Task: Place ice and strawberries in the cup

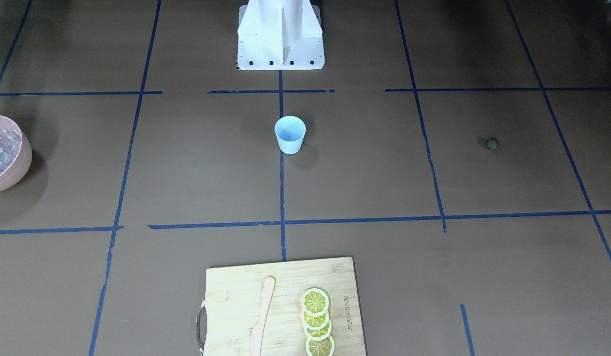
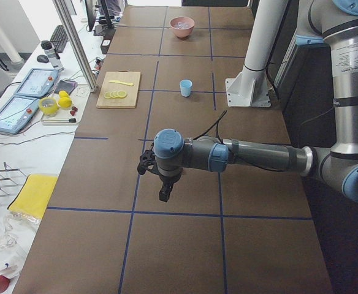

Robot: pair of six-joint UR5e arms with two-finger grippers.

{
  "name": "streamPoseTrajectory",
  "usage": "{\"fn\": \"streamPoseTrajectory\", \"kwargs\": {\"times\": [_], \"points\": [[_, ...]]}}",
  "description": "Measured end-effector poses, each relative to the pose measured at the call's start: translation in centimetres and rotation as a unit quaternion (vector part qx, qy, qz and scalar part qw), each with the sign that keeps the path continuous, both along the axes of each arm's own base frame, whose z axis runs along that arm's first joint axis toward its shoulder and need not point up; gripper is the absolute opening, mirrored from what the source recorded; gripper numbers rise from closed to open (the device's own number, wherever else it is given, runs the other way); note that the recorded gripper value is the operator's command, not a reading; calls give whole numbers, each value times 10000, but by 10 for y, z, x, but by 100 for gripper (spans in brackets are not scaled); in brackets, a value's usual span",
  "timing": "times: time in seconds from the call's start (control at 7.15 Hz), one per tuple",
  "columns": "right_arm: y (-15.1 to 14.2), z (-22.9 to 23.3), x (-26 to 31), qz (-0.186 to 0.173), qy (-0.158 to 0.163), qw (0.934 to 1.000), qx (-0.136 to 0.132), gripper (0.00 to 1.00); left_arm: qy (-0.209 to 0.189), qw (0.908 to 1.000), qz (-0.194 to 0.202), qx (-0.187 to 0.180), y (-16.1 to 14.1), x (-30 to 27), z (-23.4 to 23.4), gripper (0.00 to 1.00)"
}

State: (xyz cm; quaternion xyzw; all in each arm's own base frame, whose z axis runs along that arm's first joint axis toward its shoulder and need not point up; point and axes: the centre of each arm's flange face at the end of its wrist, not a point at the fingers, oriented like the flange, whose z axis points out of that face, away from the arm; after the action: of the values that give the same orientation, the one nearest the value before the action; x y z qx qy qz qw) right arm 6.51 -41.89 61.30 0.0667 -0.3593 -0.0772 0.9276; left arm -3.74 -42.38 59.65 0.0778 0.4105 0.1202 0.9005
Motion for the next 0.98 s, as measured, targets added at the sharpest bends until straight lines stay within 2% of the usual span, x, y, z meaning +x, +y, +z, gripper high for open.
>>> {"fn": "streamPoseTrajectory", "kwargs": {"times": [0.42,0.7,0.98], "points": [[-6,-7,-23,192,-155,9995,-175,100,6,10000,-4,3,1,0,0,100],[-14,-15,-68,98,-229,9997,15,99,10,10000,-4,8,1,0,-1,100],[-18,-13,-100,229,-299,9993,-81,96,20,10000,0,10,1,0,-1,100]]}}
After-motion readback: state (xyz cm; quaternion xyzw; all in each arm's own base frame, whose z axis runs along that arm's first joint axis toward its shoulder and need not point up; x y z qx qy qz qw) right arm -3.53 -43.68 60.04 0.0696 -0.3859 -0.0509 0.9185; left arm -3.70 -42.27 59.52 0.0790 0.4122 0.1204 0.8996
